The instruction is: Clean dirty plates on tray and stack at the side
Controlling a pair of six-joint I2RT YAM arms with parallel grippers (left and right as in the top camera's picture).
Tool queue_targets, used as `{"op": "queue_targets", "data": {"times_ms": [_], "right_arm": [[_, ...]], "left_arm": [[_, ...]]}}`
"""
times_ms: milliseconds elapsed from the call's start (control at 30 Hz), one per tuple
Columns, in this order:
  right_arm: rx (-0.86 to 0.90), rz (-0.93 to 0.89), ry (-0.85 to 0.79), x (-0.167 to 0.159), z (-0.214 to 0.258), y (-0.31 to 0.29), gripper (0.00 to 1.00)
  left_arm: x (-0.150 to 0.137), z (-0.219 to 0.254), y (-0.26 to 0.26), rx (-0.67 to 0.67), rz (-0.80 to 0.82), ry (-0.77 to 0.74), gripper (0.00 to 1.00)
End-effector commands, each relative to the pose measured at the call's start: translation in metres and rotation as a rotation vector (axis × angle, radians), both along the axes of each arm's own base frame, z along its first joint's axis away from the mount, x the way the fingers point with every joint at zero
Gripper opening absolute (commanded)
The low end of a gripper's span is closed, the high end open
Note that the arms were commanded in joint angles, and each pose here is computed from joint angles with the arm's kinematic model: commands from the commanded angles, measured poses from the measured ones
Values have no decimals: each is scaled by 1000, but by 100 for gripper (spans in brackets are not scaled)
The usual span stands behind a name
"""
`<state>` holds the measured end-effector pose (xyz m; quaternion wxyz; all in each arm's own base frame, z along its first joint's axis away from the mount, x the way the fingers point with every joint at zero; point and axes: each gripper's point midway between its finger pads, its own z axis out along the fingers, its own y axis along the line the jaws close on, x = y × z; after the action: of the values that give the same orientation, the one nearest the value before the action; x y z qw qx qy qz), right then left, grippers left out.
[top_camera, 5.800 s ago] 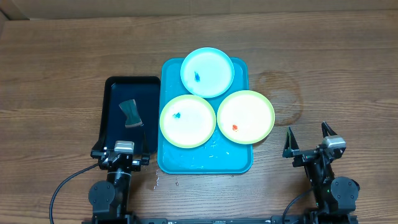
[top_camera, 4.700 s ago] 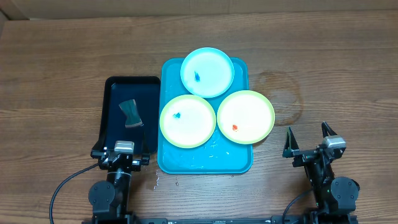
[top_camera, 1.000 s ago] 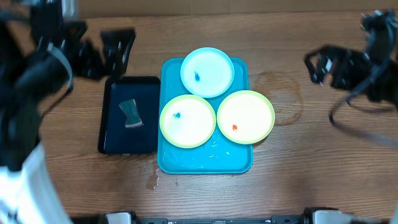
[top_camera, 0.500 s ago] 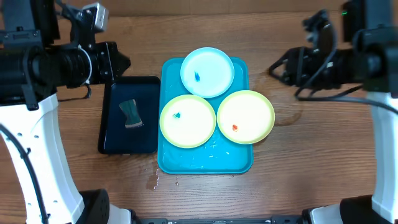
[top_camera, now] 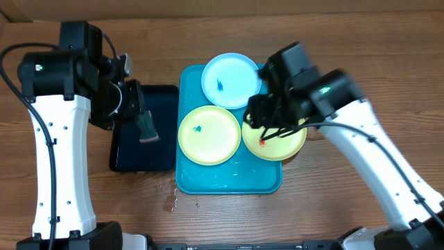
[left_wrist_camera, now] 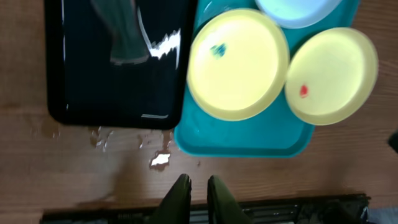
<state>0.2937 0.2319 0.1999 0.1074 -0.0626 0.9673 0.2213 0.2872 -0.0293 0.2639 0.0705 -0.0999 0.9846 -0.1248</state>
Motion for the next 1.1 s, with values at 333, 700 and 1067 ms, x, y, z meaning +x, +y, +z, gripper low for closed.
{"op": "queue_targets", "data": {"times_ms": [333,700,1067], "right_arm": [[-147,-94,-111,19,-112,13,53],[-113,-99,-150,44,-138,32,53],[-104,-67,-73,46,-41,27,61]], "left_arm": [[-41,-67,7,48,35,139,19],[-69,-53,36,192,224,-56,19],[1,2,-1,-17,84,-472,87]]}}
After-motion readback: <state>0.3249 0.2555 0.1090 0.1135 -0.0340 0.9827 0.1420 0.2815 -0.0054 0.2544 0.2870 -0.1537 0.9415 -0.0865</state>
